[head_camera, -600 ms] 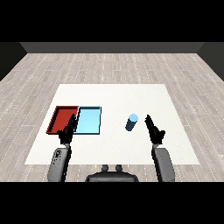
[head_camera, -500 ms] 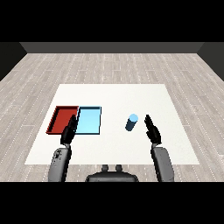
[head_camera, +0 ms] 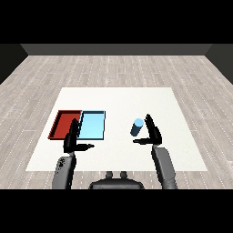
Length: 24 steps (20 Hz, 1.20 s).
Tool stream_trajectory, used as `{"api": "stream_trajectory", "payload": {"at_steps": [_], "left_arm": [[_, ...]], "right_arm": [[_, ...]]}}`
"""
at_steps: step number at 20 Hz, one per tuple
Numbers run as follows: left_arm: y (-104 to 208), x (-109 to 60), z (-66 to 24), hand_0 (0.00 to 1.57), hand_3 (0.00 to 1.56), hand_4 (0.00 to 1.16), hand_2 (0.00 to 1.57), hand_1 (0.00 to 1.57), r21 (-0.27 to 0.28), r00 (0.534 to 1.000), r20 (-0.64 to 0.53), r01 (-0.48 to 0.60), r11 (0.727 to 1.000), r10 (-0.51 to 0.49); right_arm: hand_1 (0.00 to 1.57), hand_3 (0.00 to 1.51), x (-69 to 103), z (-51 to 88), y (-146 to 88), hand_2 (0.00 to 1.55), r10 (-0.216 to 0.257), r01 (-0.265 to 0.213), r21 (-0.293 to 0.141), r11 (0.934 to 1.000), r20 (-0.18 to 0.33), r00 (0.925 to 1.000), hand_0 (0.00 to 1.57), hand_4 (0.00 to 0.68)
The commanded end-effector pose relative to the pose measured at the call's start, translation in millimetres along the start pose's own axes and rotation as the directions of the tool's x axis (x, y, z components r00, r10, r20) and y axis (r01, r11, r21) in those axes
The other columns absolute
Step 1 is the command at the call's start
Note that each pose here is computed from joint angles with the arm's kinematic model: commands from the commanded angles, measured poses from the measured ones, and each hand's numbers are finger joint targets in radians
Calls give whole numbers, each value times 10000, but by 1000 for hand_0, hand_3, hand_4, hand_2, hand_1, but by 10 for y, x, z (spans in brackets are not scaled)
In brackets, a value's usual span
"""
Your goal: Pick the blue can and put it in the blue box
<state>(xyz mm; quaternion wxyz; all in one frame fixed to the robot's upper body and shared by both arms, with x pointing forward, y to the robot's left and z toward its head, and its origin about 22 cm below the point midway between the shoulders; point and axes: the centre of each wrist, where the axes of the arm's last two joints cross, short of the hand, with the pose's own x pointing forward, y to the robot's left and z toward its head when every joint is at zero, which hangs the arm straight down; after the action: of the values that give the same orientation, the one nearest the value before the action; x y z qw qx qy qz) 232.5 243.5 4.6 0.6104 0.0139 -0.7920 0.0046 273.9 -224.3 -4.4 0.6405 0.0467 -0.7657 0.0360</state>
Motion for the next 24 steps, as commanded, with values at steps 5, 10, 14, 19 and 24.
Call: {"api": "stream_trajectory", "payload": {"at_steps": [5, 10, 14, 19, 24], "left_arm": [[73, -210, -48, 0, 0, 0, 0, 0, 38, 9946, 1035, -111, 9999, 106], [36, -55, -46, 0, 0, 0, 0, 0, 125, 9946, 1026, -184, 9998, 170], [62, -85, 47, 0, 0, 0, 0, 0, 120, 9961, 872, 92, 9999, -102], [85, 116, 26, 0, 0, 0, 0, 0, 99, 9964, 844, -23, 9999, 15], [41, -45, -197, 0, 0, 0, 0, 0, 4, 9957, 923, 17, 10000, -18]], "right_arm": [[0, 0, 26, -27, 69, 0, -549, 525, 342, 9980, 752, 9957, 0, 0], [0, 0, -79, -64, -20, 0, -534, 517, 218, 9984, 873, 9948, 0, 0], [0, 0, 43, 51, -223, 0, -609, 568, 441, 9974, 987, 9933, 0, 0], [0, 0, -290, 46, 3, 0, -444, 443, 30, 9990, 792, 9959, 0, 0], [0, 0, -393, -29, -134, 0, -738, 743, -78, 9972, 468, 9962, 0, 0]]}}
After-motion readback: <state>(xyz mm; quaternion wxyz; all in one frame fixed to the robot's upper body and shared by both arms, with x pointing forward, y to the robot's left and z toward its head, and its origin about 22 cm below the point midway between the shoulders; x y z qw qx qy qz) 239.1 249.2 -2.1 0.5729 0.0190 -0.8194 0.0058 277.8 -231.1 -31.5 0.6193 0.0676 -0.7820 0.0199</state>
